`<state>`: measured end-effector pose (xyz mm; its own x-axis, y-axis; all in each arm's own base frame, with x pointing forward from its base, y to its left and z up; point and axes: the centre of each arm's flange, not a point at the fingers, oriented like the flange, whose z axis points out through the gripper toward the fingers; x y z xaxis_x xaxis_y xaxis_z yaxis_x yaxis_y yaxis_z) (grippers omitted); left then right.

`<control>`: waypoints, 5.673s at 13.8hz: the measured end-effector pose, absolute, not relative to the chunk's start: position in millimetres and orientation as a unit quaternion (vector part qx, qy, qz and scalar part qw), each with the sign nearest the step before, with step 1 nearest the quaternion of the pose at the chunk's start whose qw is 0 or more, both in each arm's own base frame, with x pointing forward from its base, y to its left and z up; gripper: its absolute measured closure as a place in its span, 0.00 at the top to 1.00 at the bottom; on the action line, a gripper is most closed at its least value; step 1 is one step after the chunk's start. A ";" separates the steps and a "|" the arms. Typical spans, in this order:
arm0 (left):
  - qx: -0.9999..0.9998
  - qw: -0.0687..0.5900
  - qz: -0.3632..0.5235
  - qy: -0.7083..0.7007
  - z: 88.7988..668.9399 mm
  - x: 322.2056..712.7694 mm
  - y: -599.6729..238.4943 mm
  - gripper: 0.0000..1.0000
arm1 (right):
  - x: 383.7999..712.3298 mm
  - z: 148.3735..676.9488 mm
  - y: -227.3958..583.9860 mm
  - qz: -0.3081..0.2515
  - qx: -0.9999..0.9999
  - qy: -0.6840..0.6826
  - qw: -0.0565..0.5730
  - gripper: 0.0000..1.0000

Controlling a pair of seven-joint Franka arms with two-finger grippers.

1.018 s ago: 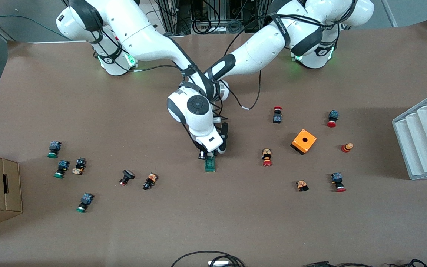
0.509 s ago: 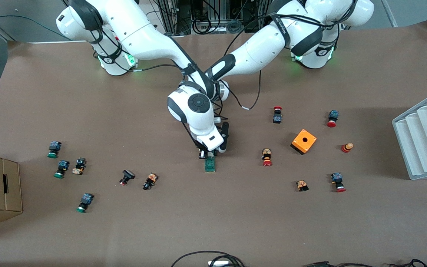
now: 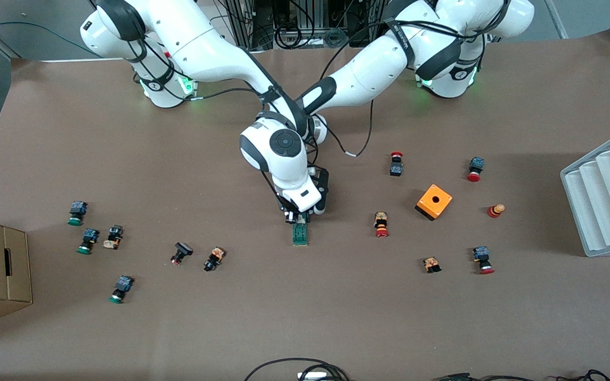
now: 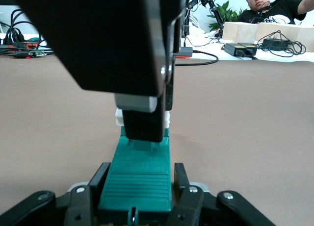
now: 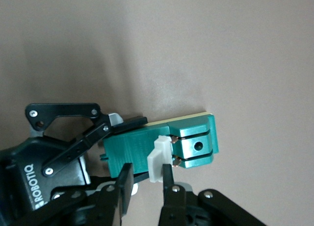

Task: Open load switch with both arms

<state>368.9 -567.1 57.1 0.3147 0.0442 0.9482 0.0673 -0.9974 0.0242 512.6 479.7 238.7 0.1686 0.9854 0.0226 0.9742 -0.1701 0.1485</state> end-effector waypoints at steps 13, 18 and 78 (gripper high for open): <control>-0.811 0.010 -0.584 -0.034 57.0 368.8 -567.1 0.60 | 503.8 233.6 486.3 0.056 0.762 0.642 0.070 0.30; -0.810 0.010 -0.585 -0.034 56.8 368.8 -567.0 0.60 | 503.5 233.3 486.2 0.056 0.765 0.637 0.070 0.30; -0.800 0.008 -0.599 -0.031 51.1 366.8 -565.8 0.60 | 497.0 223.5 485.7 0.052 0.784 0.615 0.070 0.39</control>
